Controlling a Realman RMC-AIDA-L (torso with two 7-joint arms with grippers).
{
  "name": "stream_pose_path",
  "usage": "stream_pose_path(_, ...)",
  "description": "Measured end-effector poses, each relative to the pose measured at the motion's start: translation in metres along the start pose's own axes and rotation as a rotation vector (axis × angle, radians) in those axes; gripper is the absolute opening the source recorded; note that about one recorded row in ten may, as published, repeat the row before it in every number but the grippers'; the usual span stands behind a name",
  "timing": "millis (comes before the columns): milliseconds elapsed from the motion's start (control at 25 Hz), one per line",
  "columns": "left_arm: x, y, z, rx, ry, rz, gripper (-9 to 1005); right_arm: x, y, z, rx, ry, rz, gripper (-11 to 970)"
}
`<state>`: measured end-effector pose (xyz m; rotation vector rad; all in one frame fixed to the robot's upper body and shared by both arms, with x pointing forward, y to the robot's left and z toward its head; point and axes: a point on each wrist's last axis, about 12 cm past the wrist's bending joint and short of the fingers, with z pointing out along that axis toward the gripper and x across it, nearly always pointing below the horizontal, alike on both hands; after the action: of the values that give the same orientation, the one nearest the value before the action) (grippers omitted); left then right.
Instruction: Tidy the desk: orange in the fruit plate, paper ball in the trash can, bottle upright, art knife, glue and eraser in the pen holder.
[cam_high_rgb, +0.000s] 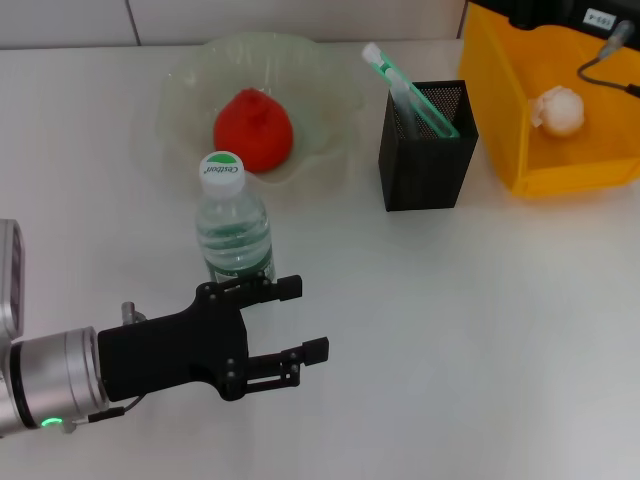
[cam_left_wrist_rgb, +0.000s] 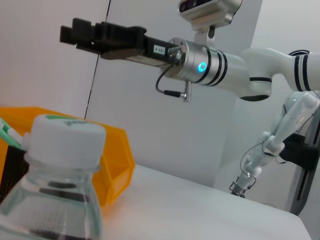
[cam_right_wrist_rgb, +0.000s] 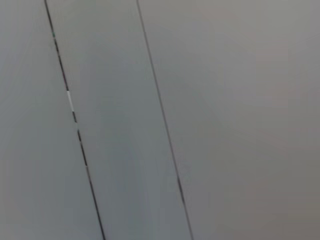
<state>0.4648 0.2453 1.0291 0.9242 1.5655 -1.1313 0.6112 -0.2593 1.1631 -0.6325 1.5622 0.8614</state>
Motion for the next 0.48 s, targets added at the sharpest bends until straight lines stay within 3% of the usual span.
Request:
stream_pose_path(120, 0.0, -0.001, -0.001, 0.0, -0.002, -0.002, 781, -0.02, 0.015, -0.019, -0.138, -0.006, -0.006, 544)
stream_pose_path(280, 0.001, -0.001, -0.002, -0.002, -0.002, -0.003, 781, -0.021, 0.028, -0.038, -0.233, 0.007, 0.011, 571)
stream_pose_path(320, 0.002, -0.002, -0.003, -0.004, -0.001, -0.005, 781, -0.011, 0.038, -0.053, -0.297, 0.023, 0.014, 578)
stream_pose_path(360, 0.002, -0.002, -0.003, -0.004, -0.001, -0.005, 781, -0.011, 0.038, -0.053, -0.297, 0.023, 0.014, 584)
stream_pose_path(480, 0.003, -0.003, -0.007, -0.011, -0.001, -0.01, 781, 0.018, 0.053, -0.079, -0.372, 0.022, 0.017, 604)
